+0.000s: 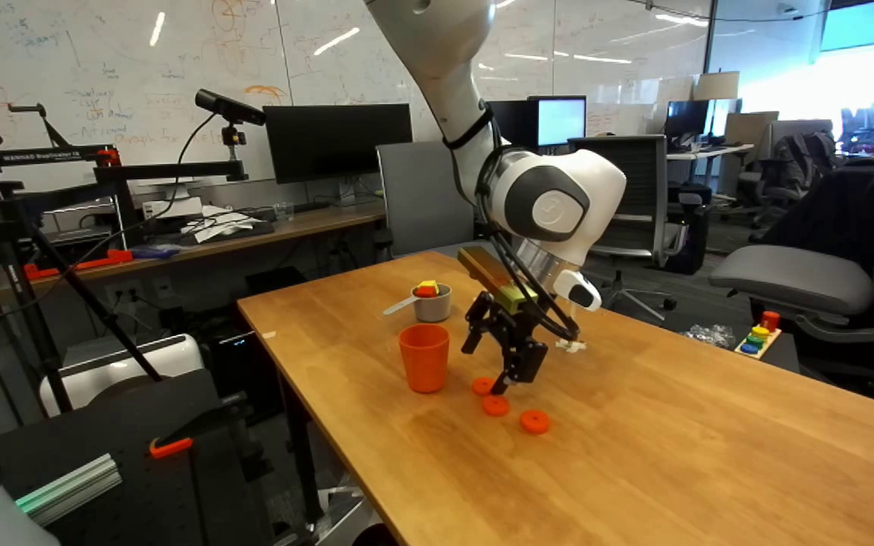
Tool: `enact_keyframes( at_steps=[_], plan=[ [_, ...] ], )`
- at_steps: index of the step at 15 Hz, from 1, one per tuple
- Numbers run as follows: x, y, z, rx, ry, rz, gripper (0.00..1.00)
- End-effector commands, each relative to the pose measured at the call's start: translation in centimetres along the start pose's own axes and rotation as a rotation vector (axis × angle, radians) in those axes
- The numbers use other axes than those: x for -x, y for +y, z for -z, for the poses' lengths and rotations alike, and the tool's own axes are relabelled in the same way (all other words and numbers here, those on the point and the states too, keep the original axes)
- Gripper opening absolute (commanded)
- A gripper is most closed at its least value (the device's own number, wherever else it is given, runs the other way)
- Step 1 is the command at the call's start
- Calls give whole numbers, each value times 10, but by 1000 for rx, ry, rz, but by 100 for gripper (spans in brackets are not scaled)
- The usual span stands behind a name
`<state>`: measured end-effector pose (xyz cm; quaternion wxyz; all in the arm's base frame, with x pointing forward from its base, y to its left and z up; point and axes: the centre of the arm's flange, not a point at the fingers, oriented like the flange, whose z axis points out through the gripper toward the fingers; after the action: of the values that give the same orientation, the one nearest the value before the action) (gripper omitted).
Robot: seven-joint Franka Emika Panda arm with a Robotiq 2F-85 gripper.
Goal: Put the three blocks in the gray cup then put the orange disks in the orange cup
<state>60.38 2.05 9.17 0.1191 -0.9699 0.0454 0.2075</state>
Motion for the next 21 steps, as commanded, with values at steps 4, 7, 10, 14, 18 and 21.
enact_keyframes(
  at_steps=[4,7,10,14,18,21],
  plan=[
    [3,6,0,-20,-22,-5,58],
    [4,12,0,-28,-24,-13,57],
    [4,15,2,-37,-21,-20,84],
    [7,16,3,-46,-28,-24,98],
    [14,10,6,-20,-39,-48,100],
    [16,5,9,3,-27,-73,100]
  ],
)
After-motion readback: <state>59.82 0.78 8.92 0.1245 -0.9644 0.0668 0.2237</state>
